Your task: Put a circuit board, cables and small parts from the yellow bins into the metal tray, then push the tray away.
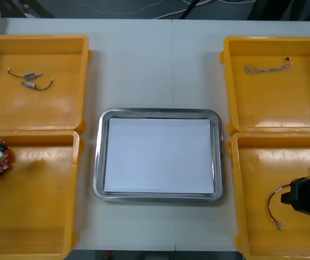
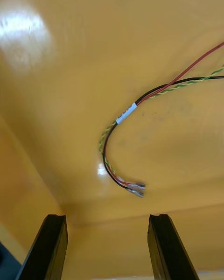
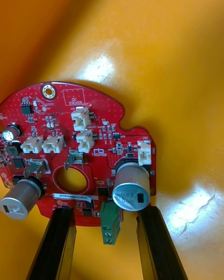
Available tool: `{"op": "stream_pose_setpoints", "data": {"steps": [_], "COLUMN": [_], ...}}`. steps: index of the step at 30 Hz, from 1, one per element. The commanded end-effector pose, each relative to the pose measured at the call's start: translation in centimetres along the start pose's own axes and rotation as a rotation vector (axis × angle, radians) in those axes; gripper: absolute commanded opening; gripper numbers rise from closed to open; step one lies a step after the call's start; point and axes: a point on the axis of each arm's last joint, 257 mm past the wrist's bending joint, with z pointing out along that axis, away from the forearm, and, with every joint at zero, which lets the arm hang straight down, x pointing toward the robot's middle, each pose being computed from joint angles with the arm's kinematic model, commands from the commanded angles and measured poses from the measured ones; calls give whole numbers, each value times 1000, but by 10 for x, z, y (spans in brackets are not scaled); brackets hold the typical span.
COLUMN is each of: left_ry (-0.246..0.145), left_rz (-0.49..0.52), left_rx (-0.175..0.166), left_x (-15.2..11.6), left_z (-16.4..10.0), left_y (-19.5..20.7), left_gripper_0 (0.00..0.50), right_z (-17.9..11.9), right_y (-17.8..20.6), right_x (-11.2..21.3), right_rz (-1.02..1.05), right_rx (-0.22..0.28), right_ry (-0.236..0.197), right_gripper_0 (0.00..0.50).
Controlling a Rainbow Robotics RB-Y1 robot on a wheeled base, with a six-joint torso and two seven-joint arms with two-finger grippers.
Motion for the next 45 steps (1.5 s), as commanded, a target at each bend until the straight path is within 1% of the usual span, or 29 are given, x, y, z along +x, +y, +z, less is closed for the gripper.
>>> {"op": "stream_pose_setpoints", "data": {"steps": [1, 2, 3, 5, 6, 7, 10, 14, 17, 20, 22, 25, 26, 28, 32, 34, 36, 38, 41, 42, 45], "left_ry": [-28, -28, -27, -27, -27, -28, -30, -36, -40, -40, -33, -28, -28, -28, -17, -11, -6, -5, 8, 6, 8], "left_rz": [75, 75, 74, 71, 73, 70, 67, 57, 49, 51, 52, 42, 41, 35, 27, 20, 11, 3, -6, -12, -28], "left_rx": [-26, -28, -27, -27, -27, -26, -25, -18, -15, -6, 7, 17, 21, 27, 43, 58, 66, 71, 86, 91, 115], "left_x": [-15, -15, -14, -14, -14, -15, -15, -17, -18, -21, -22, -21, -20, -20, -16, -15, -13, -13, -8, -8, -6], "left_z": [3, 4, 4, 4, 4, 4, 4, 4, 3, 1, -2, -8, -8, -13, -22, -30, -35, -41, -52, -57, -69], "left_y": [5, 5, 4, 4, 4, 4, 4, 2, 1, -1, -4, -5, -7, -9, -14, -19, -21, -23, -27, -27, -32], "left_gripper_0": [287, 234, 164, 72, 43, 0, 0, 0, 0, 0, 0, 0, 0, 0, 0, 0, 0, 0, 0, 0, 0], "right_z": [-15, -14, -13, -12, -12, -11, -8, -6, -4, 2, 9, 18, 19, 24, 33, 39, 42, 48, 56, 60, 64], "right_y": [18, 19, 21, 23, 24, 24, 26, 26, 23, 17, 13, 9, 9, 4, 3, 0, -2, -2, -2, -2, -1], "right_x": [-24, -26, -29, -34, -36, -39, -44, -48, -49, -49, -50, -50, -51, -52, -50, -47, -47, -44, -45, -44, -43], "right_rz": [143, 172, 205, 265, 280, 311, 390, 455, 497, 510, 519, 526, 527, 522, 514, 512, 512, 518, 529, 536, 546], "right_rx": [-35, -37, -43, -52, -57, -59, -66, -68, -58, -40, -33, -24, -21, 13, 40, 64, 71, 68, 57, 53, 47], "right_ry": [-63, -60, -58, -55, -56, -55, -52, -64, -72, -68, -68, -71, -77, -102, -125, -137, -149, -145, -140, -134, -130], "right_gripper_0": [500, 500, 500, 500, 500, 500, 500, 500, 500, 500, 500, 500, 500, 500, 500, 500, 500, 500, 500, 500, 500]}}
